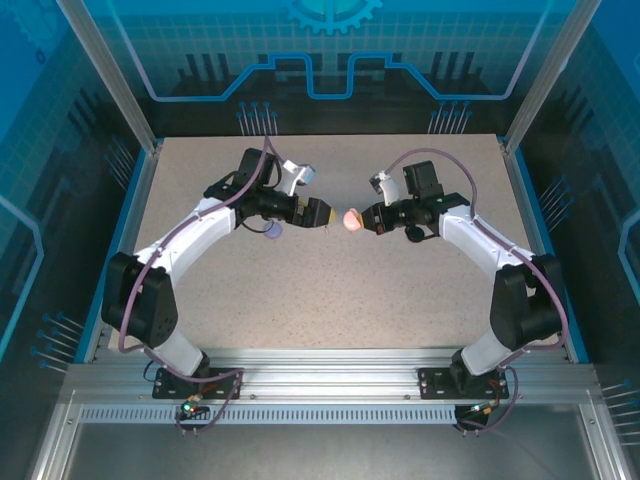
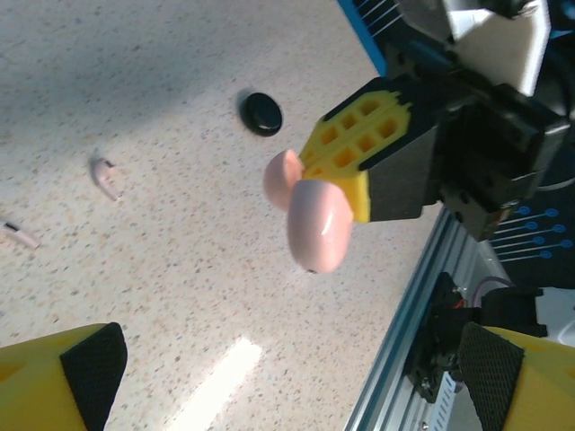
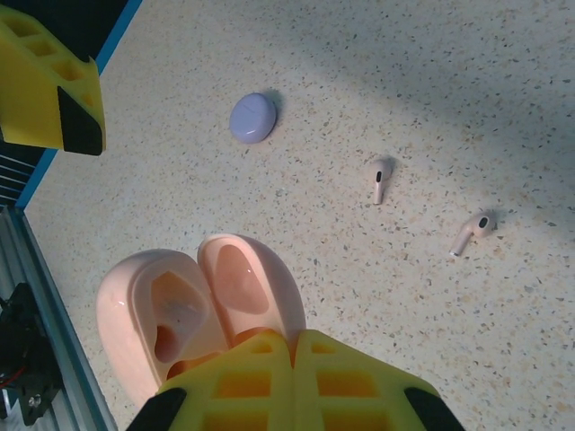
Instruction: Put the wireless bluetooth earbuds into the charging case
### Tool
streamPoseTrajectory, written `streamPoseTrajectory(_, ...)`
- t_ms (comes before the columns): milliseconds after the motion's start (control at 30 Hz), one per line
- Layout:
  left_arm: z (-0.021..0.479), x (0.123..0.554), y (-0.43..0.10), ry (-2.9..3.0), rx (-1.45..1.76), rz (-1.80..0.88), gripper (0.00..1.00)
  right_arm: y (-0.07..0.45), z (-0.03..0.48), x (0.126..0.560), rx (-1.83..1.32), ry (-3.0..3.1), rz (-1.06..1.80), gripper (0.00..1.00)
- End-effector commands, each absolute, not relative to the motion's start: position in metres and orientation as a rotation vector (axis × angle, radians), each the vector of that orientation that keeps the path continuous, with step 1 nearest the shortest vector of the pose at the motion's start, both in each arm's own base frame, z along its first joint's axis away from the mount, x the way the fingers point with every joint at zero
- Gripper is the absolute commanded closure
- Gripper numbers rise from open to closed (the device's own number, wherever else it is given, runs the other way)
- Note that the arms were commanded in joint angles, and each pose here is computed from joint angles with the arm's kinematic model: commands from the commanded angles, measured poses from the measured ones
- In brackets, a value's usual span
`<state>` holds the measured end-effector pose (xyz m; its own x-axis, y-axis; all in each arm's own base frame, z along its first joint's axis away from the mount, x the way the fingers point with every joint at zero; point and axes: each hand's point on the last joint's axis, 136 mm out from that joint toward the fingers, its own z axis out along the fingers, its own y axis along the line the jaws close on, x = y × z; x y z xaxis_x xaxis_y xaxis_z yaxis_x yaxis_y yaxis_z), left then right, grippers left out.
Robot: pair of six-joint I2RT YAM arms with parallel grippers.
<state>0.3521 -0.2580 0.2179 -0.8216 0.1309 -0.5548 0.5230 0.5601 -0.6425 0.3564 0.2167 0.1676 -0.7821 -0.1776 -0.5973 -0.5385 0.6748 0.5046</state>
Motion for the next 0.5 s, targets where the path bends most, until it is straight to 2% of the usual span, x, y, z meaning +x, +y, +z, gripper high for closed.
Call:
streamPoseTrajectory(0,0.217,0.36,-0.248,2.385,0.51,-1.077,0.01,0.213,0.166,0.351,-0.567,2.379,0.929,1.0)
streamPoseTrajectory(300,0.221,0.375,-0.234,2.226,0.509,-0.892,0.01,0.213,0.165,0.352,-0.56,2.382,0.92,1.0)
streamPoseTrajectory(467,0.224,0.372,-0.234,2.181,0.535,-0.893,0.01,0.215,0.172,0.354,-0.573,2.362,0.923,1.0)
